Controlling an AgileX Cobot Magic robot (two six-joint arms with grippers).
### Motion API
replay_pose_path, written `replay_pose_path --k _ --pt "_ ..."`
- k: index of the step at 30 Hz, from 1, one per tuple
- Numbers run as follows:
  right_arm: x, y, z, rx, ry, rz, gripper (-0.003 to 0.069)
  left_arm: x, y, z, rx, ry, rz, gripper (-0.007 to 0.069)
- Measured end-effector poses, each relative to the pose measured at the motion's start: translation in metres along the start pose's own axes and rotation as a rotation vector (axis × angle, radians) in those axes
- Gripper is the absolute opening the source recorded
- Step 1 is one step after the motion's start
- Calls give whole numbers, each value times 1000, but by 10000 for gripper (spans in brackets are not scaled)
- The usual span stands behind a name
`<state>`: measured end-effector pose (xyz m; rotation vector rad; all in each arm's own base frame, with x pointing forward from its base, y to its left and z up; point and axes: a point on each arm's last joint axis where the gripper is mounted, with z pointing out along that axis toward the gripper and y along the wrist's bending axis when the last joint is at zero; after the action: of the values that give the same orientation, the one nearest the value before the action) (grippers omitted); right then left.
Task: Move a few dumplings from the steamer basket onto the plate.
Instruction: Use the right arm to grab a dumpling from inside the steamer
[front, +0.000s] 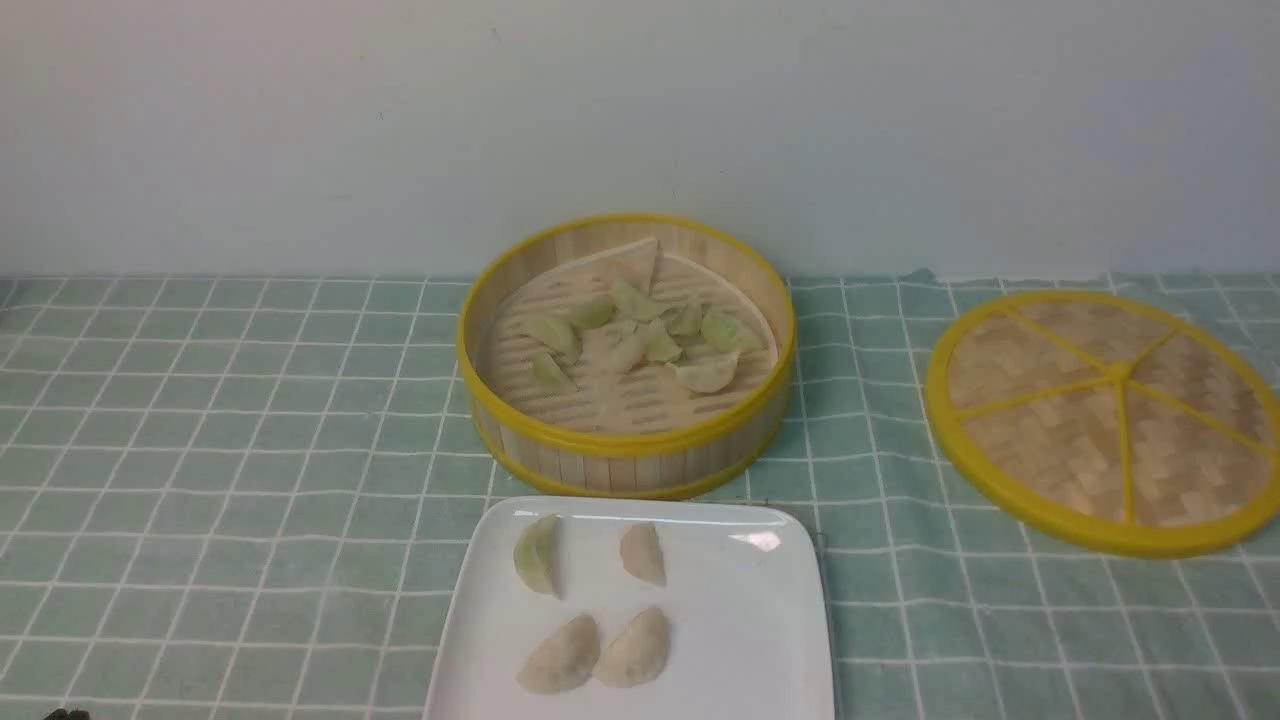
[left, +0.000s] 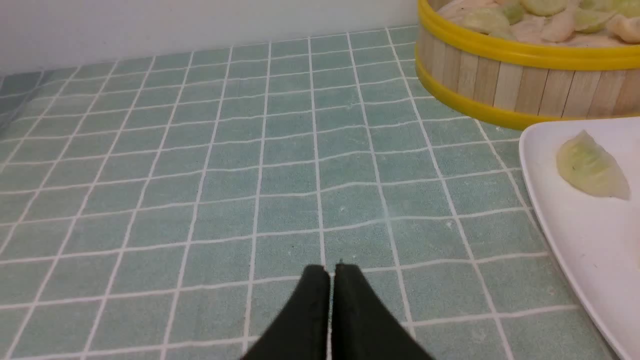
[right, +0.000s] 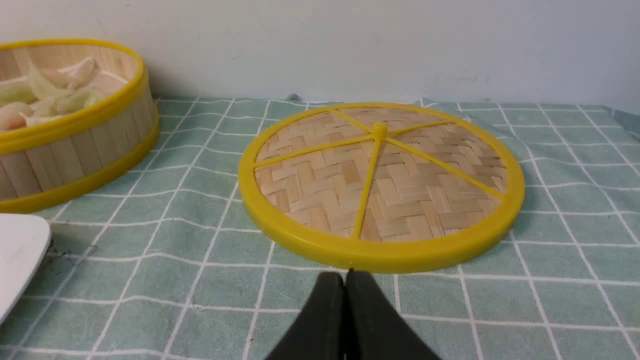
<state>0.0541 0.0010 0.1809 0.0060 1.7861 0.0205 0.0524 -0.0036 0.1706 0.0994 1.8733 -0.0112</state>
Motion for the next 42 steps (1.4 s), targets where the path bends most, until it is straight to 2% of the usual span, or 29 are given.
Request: replay_pose_path --k 20,22,23,27,28,29,31,36,38,40,41,42 --pt "0 0 0 -1 0 6 -14 0 0 0 0 1 0 -6" --pt "-2 2 0 -27 -33 136 -14 0 0 0 0 1 0 -6" --pt "-2 2 0 -31 -33 154 -14 0 0 0 0 1 0 -6" --pt "-18 2 -1 -100 -215 640 -14 0 0 0 0 1 0 -6" --pt "-20 1 -2 -100 -233 661 -14 0 0 0 0 1 0 -6" --pt "-24 -1 -3 -109 -277 785 -14 0 0 0 0 1 0 -6" --pt "-28 -5 -4 -108 -339 910 -14 0 0 0 0 1 0 -6" --pt "-35 -16 -9 -76 -486 1087 -14 0 0 0 0 1 0 -6" --pt "-38 -17 -10 -79 -501 1101 -14 0 0 0 0 1 0 -6" --pt "-61 -10 -20 -143 -496 1011 -14 0 0 0 -1 1 0 -6" --pt "-61 -10 -20 -141 -496 997 -14 0 0 0 -1 1 0 -6" --pt "-92 1 -34 -208 -461 822 -14 0 0 0 -1 1 0 -6"
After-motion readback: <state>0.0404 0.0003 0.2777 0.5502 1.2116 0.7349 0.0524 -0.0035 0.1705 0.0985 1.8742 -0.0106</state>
